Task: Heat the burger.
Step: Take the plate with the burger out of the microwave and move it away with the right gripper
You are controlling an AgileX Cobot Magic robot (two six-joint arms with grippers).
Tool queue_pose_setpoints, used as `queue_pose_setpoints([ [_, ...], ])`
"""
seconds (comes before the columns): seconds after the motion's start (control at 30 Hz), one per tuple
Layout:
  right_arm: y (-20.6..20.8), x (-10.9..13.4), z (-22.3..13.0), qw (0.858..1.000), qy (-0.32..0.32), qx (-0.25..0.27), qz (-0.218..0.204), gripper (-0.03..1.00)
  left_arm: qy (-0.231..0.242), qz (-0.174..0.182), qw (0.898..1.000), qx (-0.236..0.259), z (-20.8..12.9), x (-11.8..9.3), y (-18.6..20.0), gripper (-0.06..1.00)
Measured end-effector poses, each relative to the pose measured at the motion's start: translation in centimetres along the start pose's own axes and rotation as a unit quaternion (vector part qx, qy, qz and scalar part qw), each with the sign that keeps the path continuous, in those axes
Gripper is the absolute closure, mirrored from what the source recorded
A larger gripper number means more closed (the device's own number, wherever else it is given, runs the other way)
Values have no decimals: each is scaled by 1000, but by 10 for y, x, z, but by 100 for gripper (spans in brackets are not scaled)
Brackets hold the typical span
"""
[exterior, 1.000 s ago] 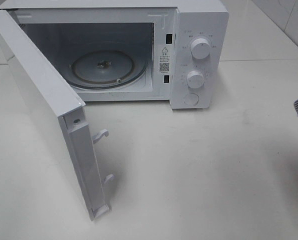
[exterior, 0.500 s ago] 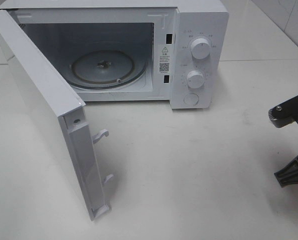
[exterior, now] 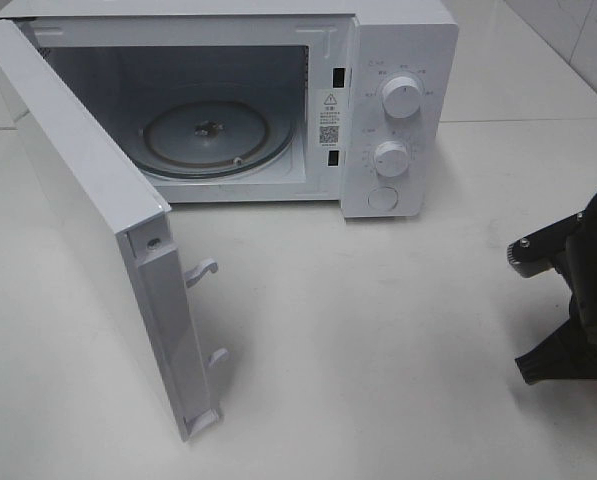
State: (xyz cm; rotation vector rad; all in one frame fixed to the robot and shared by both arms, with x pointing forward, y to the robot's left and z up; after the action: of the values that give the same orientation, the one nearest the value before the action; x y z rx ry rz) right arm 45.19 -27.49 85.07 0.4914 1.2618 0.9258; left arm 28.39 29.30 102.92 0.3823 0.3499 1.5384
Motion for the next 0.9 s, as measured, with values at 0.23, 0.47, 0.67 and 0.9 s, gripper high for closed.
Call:
queue_pose_setpoints([
  [0.23, -16, 8, 1, 1000, -17, -3, -24, 86, 0, 0, 1000, 0, 0, 0, 0, -5],
  [0.47, -21, 14, 0, 1000, -19, -1, -20, 84, 0, 0, 1000, 0, 0, 0, 0, -5],
  [0.67, -21, 11, 2, 999, -3, -7, -32, 76, 0, 0, 1000, 0, 0, 0, 0, -5],
  [0.9, -21, 10, 1, 999, 7, -4, -36, 49, 0, 0, 1000, 0, 0, 0, 0, -5],
])
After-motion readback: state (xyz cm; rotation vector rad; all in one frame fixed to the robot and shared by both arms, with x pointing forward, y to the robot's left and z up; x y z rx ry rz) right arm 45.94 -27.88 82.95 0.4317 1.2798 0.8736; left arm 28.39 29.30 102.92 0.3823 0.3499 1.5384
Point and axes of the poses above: a point on each arm's last joint axis where the gripper is mounted, y pointing back along that axis away from the gripper, x along the wrist's bending axis when the last joint is at zero, z = x × y, the point moved 6 cm from there along -y, pointing out along that axis toward the gripper, and after that the axes turned 2 degrees about -y, right-handed, at the moved point
